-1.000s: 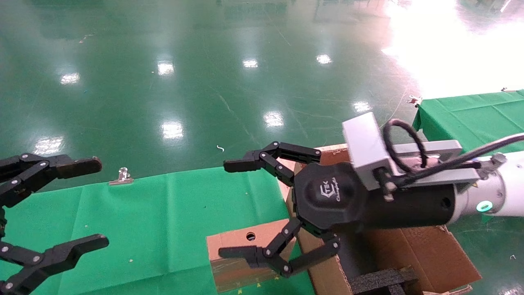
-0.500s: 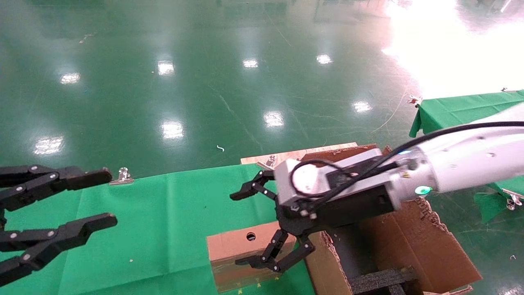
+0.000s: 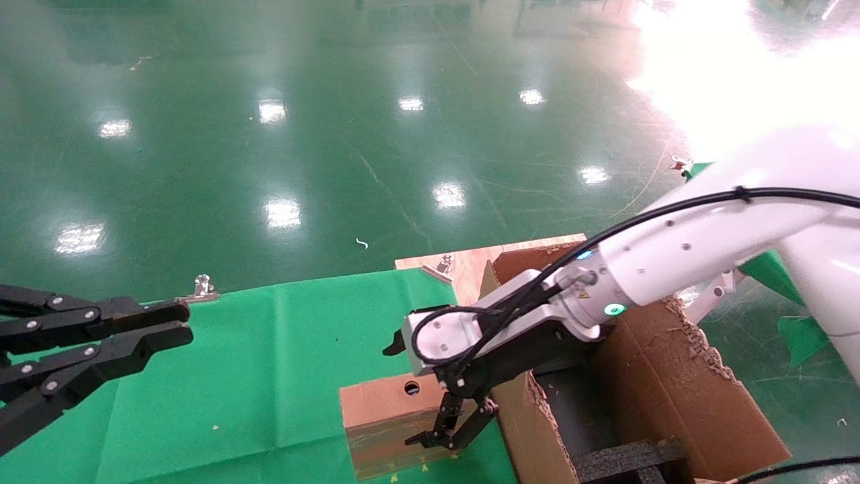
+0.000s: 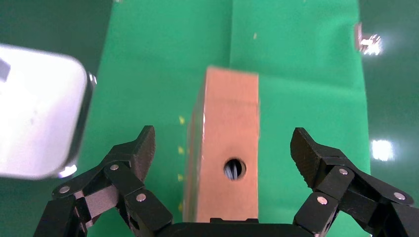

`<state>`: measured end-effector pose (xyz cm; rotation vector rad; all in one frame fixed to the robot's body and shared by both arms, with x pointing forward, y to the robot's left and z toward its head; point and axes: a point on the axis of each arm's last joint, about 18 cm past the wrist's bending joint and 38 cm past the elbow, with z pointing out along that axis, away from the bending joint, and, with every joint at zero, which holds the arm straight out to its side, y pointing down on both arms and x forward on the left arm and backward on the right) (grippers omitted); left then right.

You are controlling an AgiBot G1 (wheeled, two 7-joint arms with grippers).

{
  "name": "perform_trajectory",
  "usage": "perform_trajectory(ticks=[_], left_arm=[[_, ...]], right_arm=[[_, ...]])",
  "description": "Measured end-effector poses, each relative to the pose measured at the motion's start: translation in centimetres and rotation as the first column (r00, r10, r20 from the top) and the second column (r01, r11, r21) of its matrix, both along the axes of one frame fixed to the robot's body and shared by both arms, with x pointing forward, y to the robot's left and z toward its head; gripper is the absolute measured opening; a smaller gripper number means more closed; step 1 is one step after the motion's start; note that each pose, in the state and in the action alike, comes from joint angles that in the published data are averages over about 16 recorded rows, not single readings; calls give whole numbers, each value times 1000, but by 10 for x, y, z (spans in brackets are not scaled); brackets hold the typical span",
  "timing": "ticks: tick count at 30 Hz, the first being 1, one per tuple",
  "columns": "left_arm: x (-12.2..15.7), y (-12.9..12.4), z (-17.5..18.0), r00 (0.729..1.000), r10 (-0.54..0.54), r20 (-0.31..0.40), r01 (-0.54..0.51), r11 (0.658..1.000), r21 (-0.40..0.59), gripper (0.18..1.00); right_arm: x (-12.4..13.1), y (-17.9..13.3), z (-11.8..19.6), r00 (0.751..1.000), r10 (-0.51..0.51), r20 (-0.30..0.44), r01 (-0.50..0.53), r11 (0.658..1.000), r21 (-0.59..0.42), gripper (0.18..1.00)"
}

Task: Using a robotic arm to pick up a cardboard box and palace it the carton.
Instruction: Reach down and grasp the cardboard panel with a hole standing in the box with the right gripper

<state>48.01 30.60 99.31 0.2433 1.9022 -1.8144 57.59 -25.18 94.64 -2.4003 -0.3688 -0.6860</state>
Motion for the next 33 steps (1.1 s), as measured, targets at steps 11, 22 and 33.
perform_trajectory(ticks=[11, 22, 33], left_arm=[[0, 0, 0, 1000, 0, 0, 0, 1000, 0, 207], [0, 0, 0, 1000, 0, 0, 0, 1000, 0, 215], [0, 0, 0, 1000, 1, 0, -1, 1000, 0, 330]], right_arm=[[19, 16, -6, 1000, 9, 25, -5, 986, -168, 1001], [26, 21, -10, 999, 26, 30, -17, 967, -252, 1000], [27, 22, -11, 999, 29, 32, -19, 964, -264, 954]])
